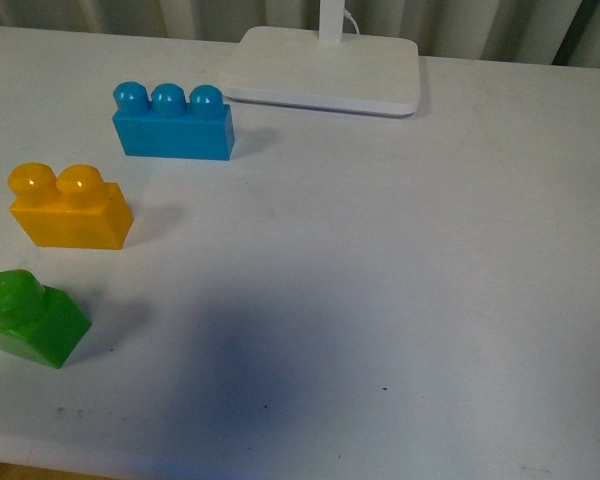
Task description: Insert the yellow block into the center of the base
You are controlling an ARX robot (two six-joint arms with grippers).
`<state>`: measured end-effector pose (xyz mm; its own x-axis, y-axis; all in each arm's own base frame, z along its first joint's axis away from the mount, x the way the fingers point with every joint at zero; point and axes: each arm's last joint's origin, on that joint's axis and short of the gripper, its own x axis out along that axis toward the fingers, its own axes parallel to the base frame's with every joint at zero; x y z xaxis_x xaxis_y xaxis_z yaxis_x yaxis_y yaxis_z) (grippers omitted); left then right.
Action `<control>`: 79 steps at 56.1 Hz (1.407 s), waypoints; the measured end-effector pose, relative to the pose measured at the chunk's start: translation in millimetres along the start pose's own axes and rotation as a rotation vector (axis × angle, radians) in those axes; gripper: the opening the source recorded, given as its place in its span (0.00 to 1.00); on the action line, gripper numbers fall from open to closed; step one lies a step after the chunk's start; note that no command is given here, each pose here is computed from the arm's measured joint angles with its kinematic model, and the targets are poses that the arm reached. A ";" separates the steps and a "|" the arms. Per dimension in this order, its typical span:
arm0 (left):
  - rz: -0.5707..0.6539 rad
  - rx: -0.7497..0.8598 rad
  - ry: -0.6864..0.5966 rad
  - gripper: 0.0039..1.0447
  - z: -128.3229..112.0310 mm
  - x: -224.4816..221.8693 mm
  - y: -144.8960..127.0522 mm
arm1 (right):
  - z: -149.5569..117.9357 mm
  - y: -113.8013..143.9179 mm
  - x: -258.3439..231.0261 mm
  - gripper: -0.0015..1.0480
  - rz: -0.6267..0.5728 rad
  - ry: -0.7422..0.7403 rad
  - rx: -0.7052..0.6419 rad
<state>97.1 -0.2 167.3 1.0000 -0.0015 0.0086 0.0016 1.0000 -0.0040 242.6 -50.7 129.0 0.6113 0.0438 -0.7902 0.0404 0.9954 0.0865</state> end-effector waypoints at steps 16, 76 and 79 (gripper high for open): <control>0.000 0.000 0.000 0.94 0.0 0.0 0.0 | -2.0 61.6 3.5 0.92 -0.006 -0.006 0.048; 0.000 0.000 0.000 0.94 0.0 0.0 0.0 | -16.6 229.7 -2.0 0.91 0.373 0.052 0.130; 0.000 0.000 0.000 0.94 0.0 0.0 0.0 | -16.1 225.0 -2.5 0.91 0.378 0.054 0.128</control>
<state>97.1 -0.2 167.3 1.0000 -0.0015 0.0086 0.0016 1.0000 -0.0040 237.5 174.5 140.7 0.5593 0.4129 -0.7188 -0.0791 0.8897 0.4495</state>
